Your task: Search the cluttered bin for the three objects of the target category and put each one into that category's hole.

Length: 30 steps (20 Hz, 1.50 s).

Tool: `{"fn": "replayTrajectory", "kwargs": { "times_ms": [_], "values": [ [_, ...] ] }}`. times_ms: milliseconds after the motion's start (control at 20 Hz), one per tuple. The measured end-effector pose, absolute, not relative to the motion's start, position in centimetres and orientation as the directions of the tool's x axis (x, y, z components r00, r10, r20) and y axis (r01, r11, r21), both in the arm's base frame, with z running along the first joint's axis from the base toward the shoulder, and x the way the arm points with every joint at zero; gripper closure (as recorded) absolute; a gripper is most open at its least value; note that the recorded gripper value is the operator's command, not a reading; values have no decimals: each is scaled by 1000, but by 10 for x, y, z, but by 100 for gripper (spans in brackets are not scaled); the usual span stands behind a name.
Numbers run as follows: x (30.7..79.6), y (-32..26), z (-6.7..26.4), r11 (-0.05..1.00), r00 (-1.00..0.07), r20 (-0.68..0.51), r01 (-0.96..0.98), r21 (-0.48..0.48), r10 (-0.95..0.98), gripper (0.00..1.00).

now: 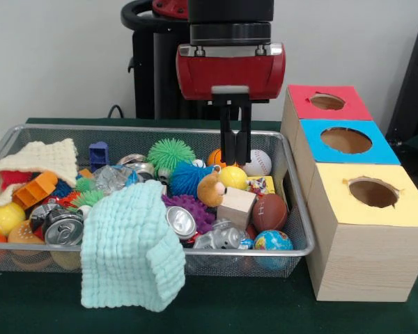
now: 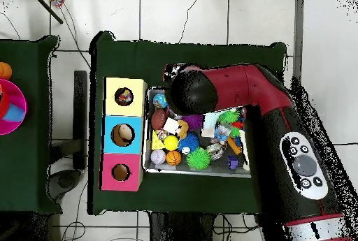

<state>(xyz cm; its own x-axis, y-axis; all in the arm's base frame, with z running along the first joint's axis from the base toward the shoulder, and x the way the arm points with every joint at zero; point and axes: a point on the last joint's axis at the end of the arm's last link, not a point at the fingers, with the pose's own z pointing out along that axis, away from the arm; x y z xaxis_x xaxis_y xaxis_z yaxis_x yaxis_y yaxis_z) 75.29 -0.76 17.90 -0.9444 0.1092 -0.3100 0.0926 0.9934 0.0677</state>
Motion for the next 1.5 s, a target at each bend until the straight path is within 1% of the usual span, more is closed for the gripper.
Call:
{"fn": "replayTrajectory", "kwargs": {
  "times_ms": [300,350,550,800,1000,1500],
  "values": [
    [758,10,181,996,-943,-322,73,47,85,100],
    [758,26,181,998,-944,-322,55,35,63,100],
    [754,55,179,1000,-948,-318,17,21,23,100],
    [751,81,179,1000,-948,-317,-15,17,-9,100],
    [750,82,179,1000,-949,-314,-16,14,-11,100],
    [744,51,170,999,-955,-297,23,-29,14,100]
  ]
}}
